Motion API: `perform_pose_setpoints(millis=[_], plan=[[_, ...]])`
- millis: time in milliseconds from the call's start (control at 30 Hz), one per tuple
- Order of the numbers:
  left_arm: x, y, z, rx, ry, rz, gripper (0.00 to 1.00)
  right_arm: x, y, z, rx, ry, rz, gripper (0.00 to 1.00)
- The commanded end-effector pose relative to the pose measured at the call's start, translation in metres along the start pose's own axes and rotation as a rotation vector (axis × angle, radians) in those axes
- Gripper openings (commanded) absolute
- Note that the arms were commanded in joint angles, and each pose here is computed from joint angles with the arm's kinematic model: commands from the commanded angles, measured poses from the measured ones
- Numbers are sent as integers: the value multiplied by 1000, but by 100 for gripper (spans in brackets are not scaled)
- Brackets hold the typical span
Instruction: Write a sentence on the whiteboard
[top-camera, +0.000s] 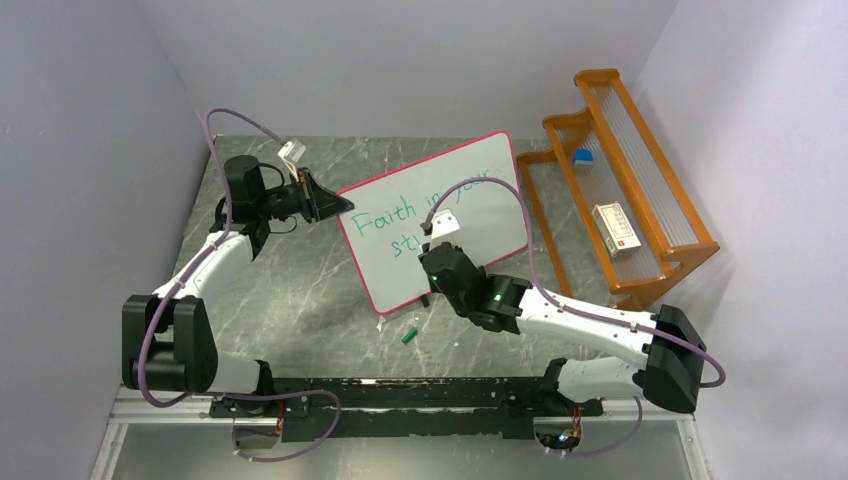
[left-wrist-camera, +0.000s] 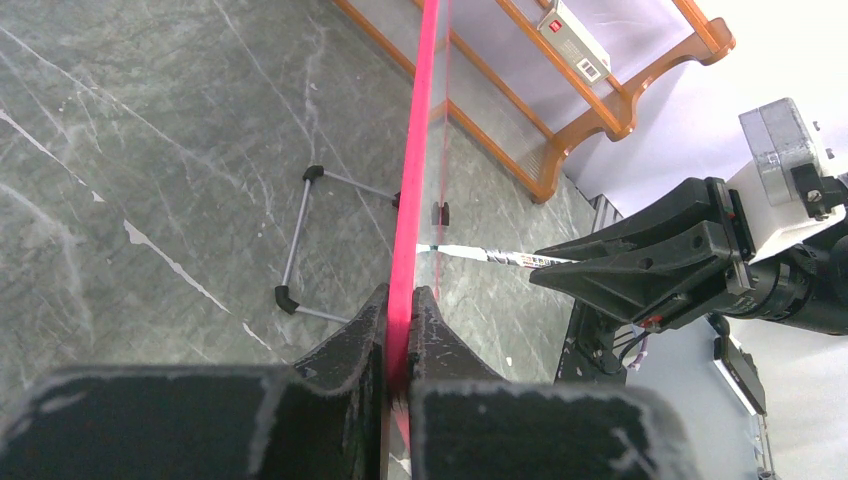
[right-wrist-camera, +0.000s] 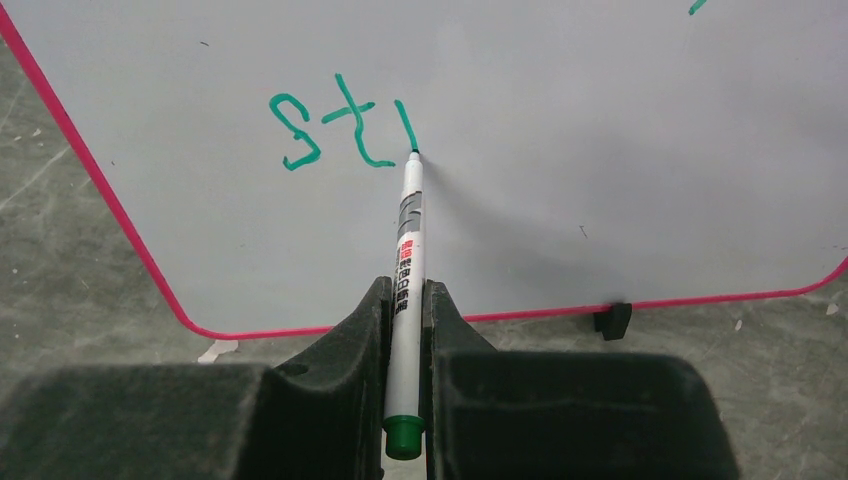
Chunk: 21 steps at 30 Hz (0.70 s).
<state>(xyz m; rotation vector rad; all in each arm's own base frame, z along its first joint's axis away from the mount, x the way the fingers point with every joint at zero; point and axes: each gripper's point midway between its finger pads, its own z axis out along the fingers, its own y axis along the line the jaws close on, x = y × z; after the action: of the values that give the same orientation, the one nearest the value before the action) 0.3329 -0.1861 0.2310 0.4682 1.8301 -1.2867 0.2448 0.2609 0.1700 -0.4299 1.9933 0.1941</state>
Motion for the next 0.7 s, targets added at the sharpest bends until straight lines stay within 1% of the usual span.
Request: perform_pose_setpoints(millis=[0, 667], plan=[[23, 18, 5, -59, 54, -37, 5, -16, 1, 3, -1, -44, 25, 0], [24, 18, 6, -57, 55, -40, 5, -36, 1, 7, 10, -99, 26, 0]])
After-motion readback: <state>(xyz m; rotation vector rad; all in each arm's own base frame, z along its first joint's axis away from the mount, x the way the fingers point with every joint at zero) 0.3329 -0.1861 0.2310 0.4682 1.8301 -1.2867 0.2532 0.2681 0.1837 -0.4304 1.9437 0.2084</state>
